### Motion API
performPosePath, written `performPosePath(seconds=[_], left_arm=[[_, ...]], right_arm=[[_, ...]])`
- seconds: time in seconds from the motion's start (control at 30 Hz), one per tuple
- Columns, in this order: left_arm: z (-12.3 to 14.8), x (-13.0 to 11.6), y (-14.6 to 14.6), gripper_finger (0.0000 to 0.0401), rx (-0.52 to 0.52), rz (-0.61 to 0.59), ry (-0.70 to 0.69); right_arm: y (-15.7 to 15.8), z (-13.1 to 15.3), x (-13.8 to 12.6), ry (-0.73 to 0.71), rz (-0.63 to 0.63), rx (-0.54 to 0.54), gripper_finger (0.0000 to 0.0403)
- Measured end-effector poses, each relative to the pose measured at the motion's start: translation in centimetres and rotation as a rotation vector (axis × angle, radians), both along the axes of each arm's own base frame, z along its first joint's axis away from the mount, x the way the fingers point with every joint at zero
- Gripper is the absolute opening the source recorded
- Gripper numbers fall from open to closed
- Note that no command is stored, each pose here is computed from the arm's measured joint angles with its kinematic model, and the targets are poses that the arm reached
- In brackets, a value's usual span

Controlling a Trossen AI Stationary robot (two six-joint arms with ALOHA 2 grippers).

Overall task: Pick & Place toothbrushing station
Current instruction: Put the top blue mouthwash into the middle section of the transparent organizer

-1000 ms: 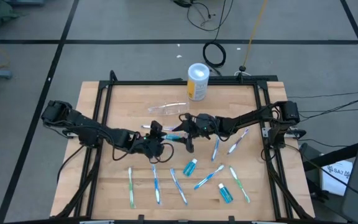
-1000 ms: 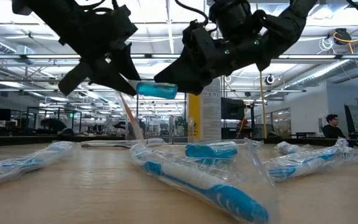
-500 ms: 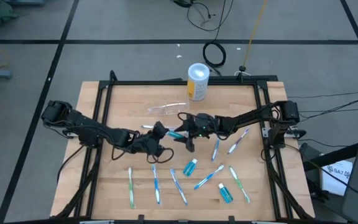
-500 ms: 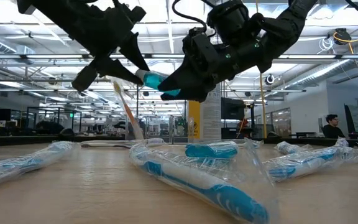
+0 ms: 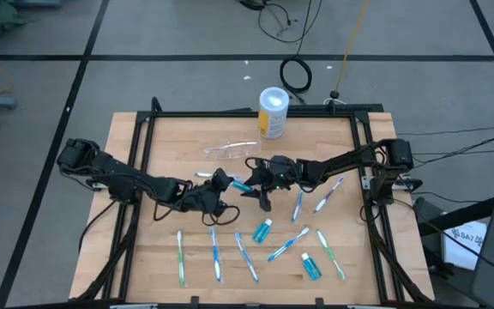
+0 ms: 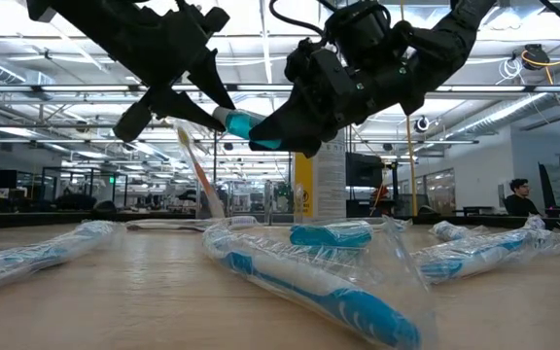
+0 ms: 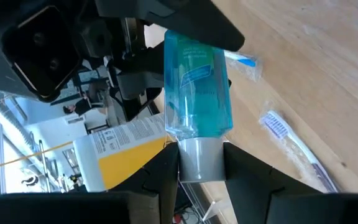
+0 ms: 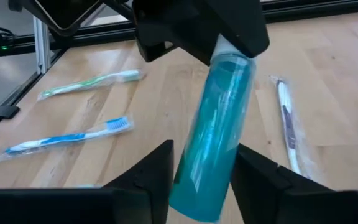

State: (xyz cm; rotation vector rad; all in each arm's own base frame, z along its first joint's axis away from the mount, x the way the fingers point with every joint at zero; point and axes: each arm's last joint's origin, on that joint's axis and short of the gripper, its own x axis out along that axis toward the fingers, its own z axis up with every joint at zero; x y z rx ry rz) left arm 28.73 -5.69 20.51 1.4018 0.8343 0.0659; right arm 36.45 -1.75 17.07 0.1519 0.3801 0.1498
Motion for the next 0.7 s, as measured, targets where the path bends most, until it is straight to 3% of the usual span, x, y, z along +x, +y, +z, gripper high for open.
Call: performPosePath(seconds=[0.23,0.5,0.7], left_arm=[[0.01,0.01,-0.05,0.0122,0.001,-0.009,0.002],[0.06,0.05,-0.01,0.0122,-0.034,0.019,-0.029],[0.05,0.06,-0.03,0.0122,-0.137,0.077,-0.096]], right_arm=[[-0.22,-0.04,-0.02,0.004,-0.012,-0.003,0.0101],[-0.90,-0.08,-0.09,0.017,-0.037,0.045,0.0096],[-0.91,-0.13,-0.11,0.023,-0.038,0.048,0.0095]])
